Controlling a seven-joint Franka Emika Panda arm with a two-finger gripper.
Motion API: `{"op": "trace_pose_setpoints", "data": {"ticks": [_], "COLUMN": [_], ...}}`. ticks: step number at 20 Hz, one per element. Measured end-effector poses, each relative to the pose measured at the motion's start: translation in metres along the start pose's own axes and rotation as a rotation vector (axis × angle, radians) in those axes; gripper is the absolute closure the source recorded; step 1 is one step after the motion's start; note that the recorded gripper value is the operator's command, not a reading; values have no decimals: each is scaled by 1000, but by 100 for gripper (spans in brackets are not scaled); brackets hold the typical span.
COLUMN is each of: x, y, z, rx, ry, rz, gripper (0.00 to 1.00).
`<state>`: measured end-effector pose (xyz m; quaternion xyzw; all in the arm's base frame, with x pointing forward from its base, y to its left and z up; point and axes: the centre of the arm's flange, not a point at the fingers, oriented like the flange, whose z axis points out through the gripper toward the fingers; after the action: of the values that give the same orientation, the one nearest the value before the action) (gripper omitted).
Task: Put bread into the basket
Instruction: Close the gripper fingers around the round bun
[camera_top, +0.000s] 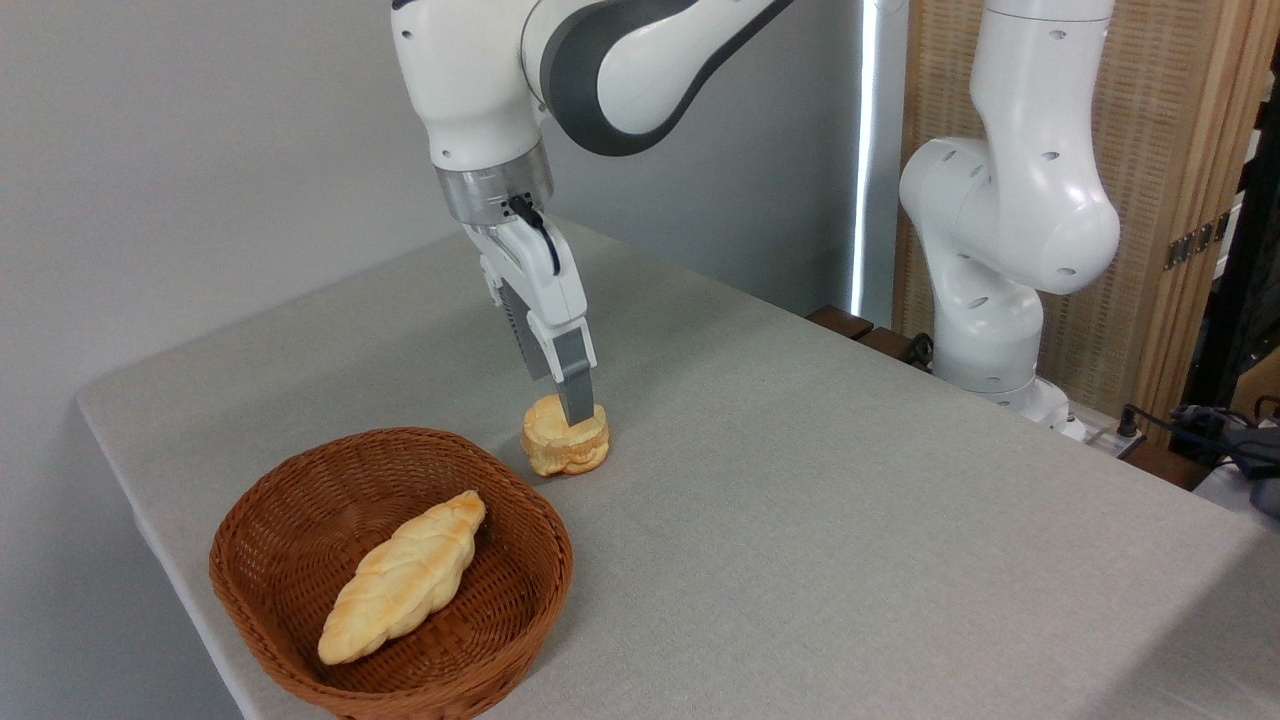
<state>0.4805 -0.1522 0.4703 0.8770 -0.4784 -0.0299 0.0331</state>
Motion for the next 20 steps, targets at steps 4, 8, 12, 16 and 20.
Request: {"op": "trace_pose_setpoints", "data": {"ticks": [4, 8, 12, 16, 20], "x": [0, 7, 12, 14, 15], "y": [1, 6, 6, 4, 2], "z": [4, 11, 21, 31, 35], "rx": [-3, -1, -3, -10, 4], "ry": [-3, -3, -7, -22, -39], "rz": [34, 56, 67, 87, 98], "gripper": [0, 0, 0, 0, 0]}}
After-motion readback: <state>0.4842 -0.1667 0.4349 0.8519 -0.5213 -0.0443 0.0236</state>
